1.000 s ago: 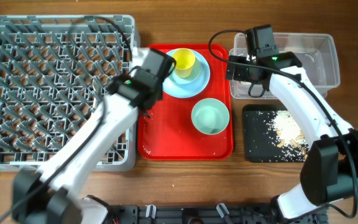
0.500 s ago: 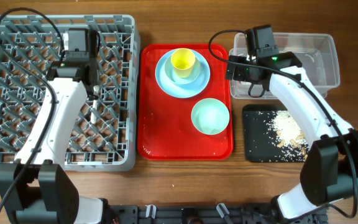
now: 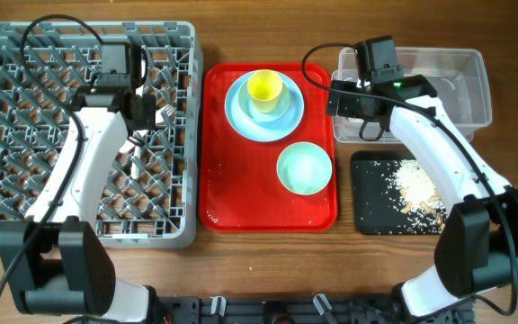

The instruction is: Sort waste into correct bins and load items into the dishwasher rack

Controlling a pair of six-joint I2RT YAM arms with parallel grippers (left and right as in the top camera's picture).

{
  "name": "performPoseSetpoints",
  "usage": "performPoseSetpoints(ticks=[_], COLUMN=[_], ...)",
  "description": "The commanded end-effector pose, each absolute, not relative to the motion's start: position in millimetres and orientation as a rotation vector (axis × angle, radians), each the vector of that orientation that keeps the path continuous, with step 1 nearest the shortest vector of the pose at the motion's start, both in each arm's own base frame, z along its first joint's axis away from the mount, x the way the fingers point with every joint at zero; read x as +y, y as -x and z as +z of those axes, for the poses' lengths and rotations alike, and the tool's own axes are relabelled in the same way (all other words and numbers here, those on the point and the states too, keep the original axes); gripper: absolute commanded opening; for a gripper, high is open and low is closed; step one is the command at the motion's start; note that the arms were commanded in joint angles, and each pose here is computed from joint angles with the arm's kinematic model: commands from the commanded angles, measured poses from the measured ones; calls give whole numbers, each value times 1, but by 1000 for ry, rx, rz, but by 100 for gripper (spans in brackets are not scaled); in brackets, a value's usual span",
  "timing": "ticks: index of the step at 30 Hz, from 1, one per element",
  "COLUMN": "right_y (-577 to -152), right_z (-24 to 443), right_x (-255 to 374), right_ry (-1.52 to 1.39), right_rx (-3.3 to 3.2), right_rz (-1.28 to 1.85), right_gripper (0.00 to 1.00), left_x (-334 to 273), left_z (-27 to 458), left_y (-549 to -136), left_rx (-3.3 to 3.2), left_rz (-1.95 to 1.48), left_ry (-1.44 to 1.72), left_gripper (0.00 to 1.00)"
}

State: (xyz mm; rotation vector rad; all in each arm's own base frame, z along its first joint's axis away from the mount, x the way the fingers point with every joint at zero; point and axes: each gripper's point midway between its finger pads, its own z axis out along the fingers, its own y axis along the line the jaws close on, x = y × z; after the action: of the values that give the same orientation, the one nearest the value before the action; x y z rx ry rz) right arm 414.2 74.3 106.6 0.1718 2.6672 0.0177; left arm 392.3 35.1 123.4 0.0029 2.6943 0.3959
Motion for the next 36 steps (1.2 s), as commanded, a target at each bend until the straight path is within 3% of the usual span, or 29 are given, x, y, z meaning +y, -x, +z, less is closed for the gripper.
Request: performPoseSetpoints(ticks=[1, 6, 10, 15, 19, 22, 26, 36], right_y=[-416, -416, -416, -416, -416, -416, -416, -416], right_z=[103, 103, 103, 103, 103, 103, 103, 103], right_x=[70, 70, 70, 70, 70, 70, 70, 70], right_ry=[-166, -166, -166, -166, -166, -166, -166, -166], right_rx=[2670, 2670, 2670, 2670, 2670, 2670, 2670, 2670], right_rz=[-12, -12, -12, -12, -12, -12, -12, -12], right_gripper=[100, 100, 100, 100, 100, 100, 100, 100], left_x=[41, -15, -92, -151, -214, -230, -264, -280], left_z=[121, 136, 156, 151, 145, 129, 91, 38], left_y=[-394, -390, -373, -344, -309, -300, -286, -291], left_rx=[2693, 2668, 2658, 2736, 2785, 2817, 2885, 2932], left_rz=[424, 89, -324, -459, -510, -408, -382, -299], left_ry=[4, 39, -1, 4, -129, 75, 213, 176], left_gripper=[36, 23, 20, 18, 23, 24, 39, 38])
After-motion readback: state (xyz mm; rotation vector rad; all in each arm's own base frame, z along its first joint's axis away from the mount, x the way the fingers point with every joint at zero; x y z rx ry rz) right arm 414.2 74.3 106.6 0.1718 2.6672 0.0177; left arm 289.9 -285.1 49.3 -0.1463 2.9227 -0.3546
